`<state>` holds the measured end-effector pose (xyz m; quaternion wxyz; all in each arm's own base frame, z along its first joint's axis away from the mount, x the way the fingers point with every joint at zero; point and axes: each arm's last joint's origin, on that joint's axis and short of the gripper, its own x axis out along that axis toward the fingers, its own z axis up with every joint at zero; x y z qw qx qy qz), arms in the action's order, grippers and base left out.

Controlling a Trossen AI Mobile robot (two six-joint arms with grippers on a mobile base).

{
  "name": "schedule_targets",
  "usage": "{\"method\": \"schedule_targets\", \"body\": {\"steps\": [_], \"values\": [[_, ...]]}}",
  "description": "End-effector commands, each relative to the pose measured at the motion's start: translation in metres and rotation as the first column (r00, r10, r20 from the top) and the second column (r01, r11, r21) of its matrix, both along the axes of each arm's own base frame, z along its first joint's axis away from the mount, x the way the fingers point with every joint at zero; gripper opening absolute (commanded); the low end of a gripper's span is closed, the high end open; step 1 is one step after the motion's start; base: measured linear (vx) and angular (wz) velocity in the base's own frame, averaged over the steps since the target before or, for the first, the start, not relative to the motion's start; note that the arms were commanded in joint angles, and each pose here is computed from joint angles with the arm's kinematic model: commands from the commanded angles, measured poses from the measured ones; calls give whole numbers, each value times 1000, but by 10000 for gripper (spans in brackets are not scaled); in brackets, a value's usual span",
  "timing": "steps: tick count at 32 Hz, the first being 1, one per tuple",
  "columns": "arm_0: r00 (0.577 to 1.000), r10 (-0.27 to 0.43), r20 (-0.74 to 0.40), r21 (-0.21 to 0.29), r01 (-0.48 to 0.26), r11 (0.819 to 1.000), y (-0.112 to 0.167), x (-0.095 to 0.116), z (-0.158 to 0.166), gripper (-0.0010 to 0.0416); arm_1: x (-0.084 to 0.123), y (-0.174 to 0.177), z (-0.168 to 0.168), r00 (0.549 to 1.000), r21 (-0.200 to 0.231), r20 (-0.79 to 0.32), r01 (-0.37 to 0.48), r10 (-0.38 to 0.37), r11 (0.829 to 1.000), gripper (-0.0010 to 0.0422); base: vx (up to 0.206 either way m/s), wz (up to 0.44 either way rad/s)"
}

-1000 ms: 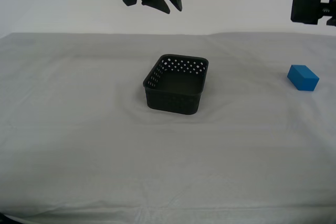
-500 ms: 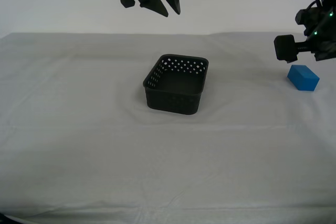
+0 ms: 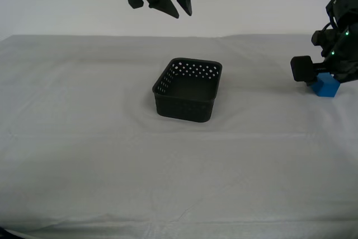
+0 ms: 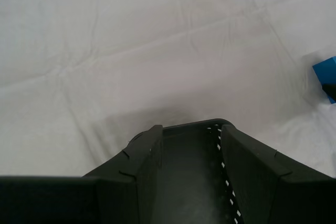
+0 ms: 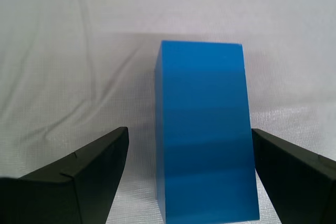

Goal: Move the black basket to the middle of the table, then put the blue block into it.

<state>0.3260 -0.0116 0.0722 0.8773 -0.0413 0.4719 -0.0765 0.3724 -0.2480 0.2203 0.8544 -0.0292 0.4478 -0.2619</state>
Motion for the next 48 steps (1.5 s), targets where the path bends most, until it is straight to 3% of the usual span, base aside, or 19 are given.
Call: {"method": "schedule_targets", "body": {"steps": [1, 4, 11, 15, 22, 23, 26, 27, 30, 31, 32, 35, 36, 37, 39, 40, 42, 45, 48], "values": [[1000, -17, -17, 3, 17, 1000, -2, -2, -1, 276, 0, 0, 0, 1000, 0, 1, 2, -2, 1000, 146, 0, 0], [999, -24, -41, 8, 25, 1000, -2, -4, -3, 214, 0, 0, 0, 1000, -1, 2, 2, -2, 1000, 146, 0, 0], [998, -21, -55, 7, 21, 1000, -2, -5, -3, -7, 0, 0, 1, 1000, -2, 3, 2, -2, 1000, 146, 0, 0], [999, -18, -30, 5, 18, 1000, -2, -4, 5, 0, 1, 0, 1, 1000, -4, 7, 2, -2, 1000, 146, 0, 0], [991, 82, 108, 180, -100, 979, 10, -7, 56, -1, 1, 0, 1, 1000, -7, 12, 2, -2, 1000, 146, 0, 0], [975, 152, 162, 239, -188, 953, 23, -10, 71, -1, 1, 0, 1, 1000, -7, 12, 1, -1, 1000, 146, 0, 0], [947, 245, 207, 275, -297, 915, 45, -14, 85, -1, 1, 0, 1, 1000, -7, 12, 2, -1, 1000, 146, 0, 0], [914, 328, 239, 294, -390, 873, 67, -20, 95, -1, 1, 0, 1, 1000, -9, 15, 1, -1, 1000, 146, 0, 0], [857, 448, 255, 314, -511, 800, 109, -33, 101, -1, 1, -1, 2, 1000, -9, 15, 2, -1, 1000, 146, 0, 0], [849, 462, 255, 314, -525, 791, 114, -34, 101, -1, 1, 0, 1, 1000, -9, 15, 1, -1, 1000, 146, 0, 0], [820, 513, 254, 317, -572, 756, 133, -41, 101, -1, 1, -1, 1, 1000, -9, 15, 2, -1, 1000, 146, 0, 0], [785, 565, 254, 321, -620, 716, 152, -50, 101, -1, 1, -1, 2, 1000, -10, 16, 1, -1, 1000, 146, 0, 0], [757, 598, 264, 320, -653, 686, 164, -56, 101, -1, 1, -1, 1, 1000, -9, 15, 1, -1, 1000, 146, 0, 0], [750, 606, 265, 320, -661, 679, 167, -58, 101, -1, 1, 0, 1, 1000, -9, 15, 1, -1, 1000, 146, 0, 0], [714, 640, 285, 335, -700, 631, 177, -63, 103, -1, 1, 0, 2, 1000, -9, 16, 1, -1, 1000, 146, 0, 0], [683, 663, 306, 361, -728, 584, 184, -66, 104, -1, 1, 0, 2, 1000, -9, 15, 1, -1, 1000, 146, 0, 0], [670, 670, 319, 360, -740, 569, 187, -67, 105, -1, 1, -1, 2, 1000, -9, 15, 1, -1, 1000, 146, 0, 0], [623, 689, 370, 370, -779, 506, 194, -69, 109, -1, 1, 0, 2, 1000, -9, 15, 1, -1, 1000, 146, 0, 0], [621, 691, 370, 369, -781, 504, 195, -69, 109, 0, 1, 0, 2, 1000, -9, 15, 1, -1, 1000, 146, 0, 0]]}}
